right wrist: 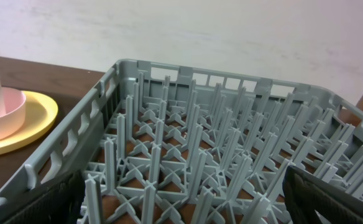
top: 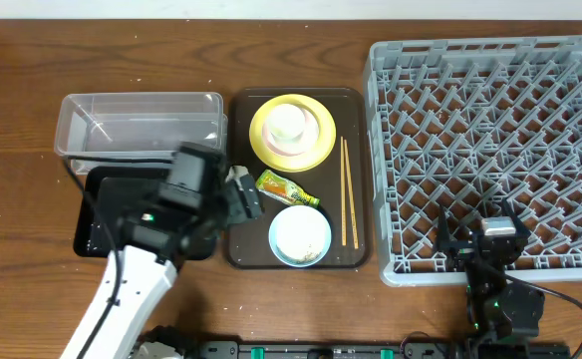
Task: Sort waste into correct bins and load items into the dishwasher rack
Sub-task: 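Move the left gripper over the crumpled white tissue on the tray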
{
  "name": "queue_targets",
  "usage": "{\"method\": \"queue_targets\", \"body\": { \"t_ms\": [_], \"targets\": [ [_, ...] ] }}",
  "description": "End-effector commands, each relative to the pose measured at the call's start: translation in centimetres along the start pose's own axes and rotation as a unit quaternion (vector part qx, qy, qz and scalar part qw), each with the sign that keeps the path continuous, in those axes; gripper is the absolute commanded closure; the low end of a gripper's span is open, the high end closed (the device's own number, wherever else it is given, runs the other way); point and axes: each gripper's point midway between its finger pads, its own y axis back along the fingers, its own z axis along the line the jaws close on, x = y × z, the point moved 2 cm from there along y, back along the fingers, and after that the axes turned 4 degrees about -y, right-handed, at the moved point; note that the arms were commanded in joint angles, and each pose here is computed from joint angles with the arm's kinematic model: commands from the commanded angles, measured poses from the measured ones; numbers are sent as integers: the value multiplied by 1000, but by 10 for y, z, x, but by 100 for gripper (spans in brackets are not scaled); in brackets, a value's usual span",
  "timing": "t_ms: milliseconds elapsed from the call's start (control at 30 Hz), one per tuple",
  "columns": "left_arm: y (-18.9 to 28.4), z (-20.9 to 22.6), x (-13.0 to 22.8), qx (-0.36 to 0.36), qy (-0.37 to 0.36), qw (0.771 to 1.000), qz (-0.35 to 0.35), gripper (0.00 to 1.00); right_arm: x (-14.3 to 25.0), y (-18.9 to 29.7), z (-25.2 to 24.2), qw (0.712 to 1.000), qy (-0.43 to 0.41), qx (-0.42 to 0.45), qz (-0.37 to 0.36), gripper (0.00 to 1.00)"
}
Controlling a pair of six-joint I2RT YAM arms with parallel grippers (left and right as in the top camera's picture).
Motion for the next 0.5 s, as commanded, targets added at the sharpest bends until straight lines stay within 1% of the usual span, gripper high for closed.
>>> {"method": "queue_targets", "body": {
  "t_ms": [0,67,167,300,467],
  "targets": [
    [0,6,-19,-89,12,992,-85,2,0,0,0,1000,2,0,0,1],
    [-7,-4,-18,-95,-4,991,-95,2,0,0,0,1000,2,0,0,1],
    [-22,-16,-17,-94,-21,991,-93,2,0,0,0,1000,2,0,0,1],
    [-44,-16,-19,-108,-19,991,-82,2,1,0,0,1000,2,0,0,1],
    [-60,-17,-29,-109,-8,990,-89,3,0,0,0,1000,2,0,0,1]
  ]
}}
